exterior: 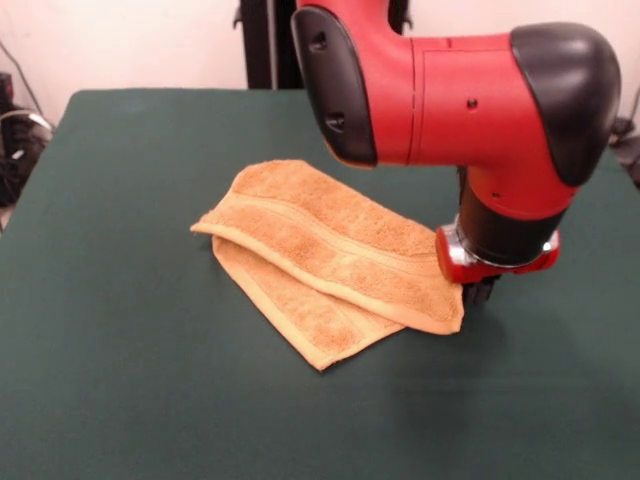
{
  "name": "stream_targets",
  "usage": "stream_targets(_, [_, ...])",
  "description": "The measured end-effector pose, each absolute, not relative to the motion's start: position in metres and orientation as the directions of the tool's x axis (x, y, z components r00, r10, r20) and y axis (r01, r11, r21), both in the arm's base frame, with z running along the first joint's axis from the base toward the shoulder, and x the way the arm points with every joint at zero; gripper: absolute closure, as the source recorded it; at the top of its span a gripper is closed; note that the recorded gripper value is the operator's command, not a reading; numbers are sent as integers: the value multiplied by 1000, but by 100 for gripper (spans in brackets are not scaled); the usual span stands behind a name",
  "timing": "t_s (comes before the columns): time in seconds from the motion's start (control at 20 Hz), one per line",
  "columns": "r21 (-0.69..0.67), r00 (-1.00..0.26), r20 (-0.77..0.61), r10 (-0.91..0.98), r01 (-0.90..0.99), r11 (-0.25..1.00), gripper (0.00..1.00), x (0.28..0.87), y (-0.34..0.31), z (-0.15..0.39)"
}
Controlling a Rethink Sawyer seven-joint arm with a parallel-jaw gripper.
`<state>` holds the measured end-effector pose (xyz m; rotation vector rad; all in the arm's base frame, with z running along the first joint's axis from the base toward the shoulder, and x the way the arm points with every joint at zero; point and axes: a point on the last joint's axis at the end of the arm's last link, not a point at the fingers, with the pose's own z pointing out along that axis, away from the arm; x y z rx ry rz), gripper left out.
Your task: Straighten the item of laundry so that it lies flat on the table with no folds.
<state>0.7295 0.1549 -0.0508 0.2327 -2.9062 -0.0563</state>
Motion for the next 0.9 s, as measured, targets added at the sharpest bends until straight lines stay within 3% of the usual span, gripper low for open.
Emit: stream_targets(0.9, [20, -961, 224, -160, -160, 987, 100, 728, 142, -51])
